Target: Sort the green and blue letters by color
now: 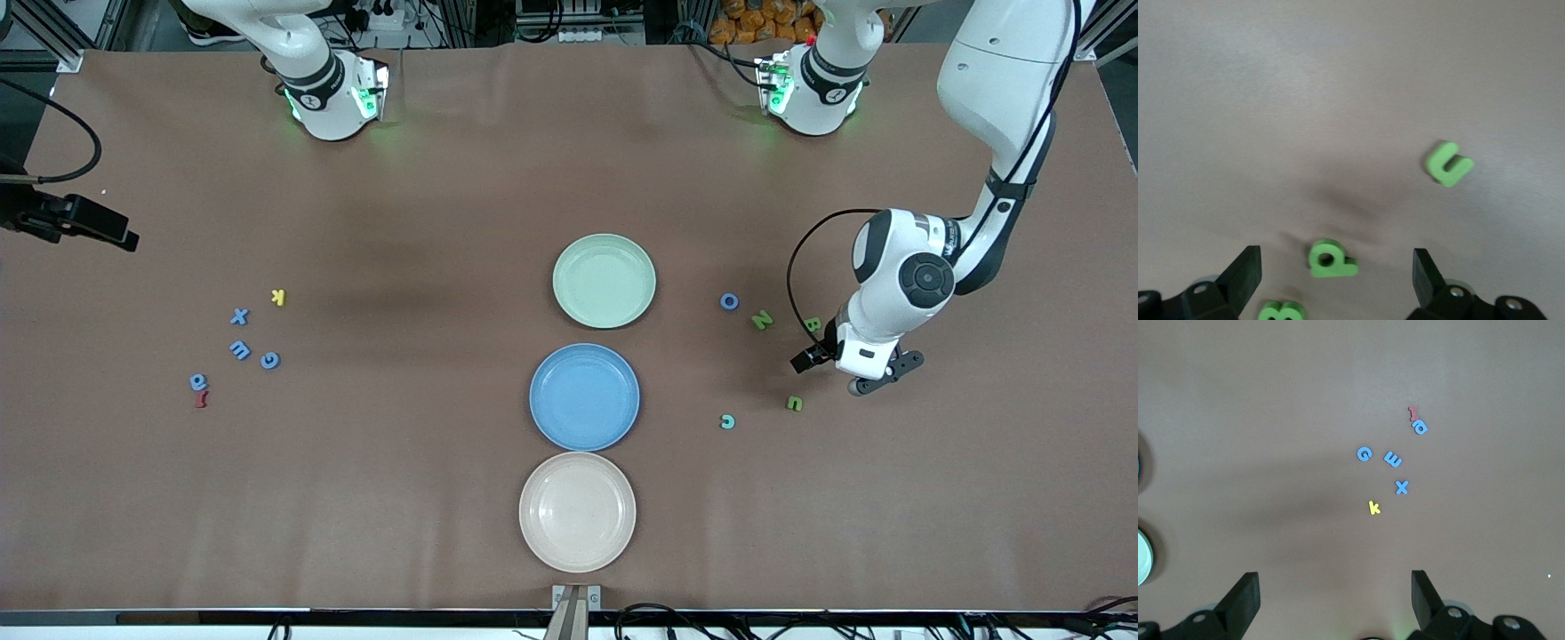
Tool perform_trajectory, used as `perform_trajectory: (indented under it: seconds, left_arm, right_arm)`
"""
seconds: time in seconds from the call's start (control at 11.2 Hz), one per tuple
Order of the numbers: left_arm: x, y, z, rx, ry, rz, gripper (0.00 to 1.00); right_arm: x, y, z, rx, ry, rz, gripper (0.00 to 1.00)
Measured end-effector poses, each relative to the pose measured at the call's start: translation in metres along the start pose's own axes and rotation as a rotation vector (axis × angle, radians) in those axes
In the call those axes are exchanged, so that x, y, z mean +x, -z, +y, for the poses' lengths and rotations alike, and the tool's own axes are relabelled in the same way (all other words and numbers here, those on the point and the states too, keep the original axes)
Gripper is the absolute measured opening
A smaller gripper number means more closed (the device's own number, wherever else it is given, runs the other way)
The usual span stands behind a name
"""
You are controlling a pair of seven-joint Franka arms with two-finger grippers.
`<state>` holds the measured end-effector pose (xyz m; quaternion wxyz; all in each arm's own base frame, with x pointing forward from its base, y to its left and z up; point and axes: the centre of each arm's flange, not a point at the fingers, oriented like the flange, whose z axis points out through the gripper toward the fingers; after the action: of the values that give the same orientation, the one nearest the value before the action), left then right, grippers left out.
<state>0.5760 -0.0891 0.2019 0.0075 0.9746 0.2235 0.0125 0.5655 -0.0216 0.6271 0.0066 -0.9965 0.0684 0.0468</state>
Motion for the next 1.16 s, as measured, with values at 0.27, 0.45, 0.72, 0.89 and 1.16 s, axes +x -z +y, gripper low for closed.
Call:
perform_trajectory:
  seconds: [0.27,0.45,0.72,0.89,1.16]
  left_arm:
    - [-0.005,0.009,0.021,-0.016,-0.020,0.017,1.00]
    - [0.000,0.013,0.022,-0.022,-0.014,0.026,1.00]
    - [0.007,0.018,0.021,-0.028,-0.004,0.038,1.00]
    - [0.012,0.021,0.020,-0.031,0.002,0.047,1.00]
    - [0.013,0.023,0.022,-0.034,-0.001,0.051,1.00]
  right_arm:
    - [0.000,0.000,0.000,0.000,0.000,0.000,1.00]
    - [0.000,0.000,0.000,0.000,0.000,0.000,1.00]
    - [0.000,0.000,-0.001,0.000,0.002,0.000,1.00]
    - [-0.001,0.001,-0.007,-0.001,0.013,0.002,1.00]
    - [-0.001,0.002,-0.007,-0.001,0.013,0.007,1.00]
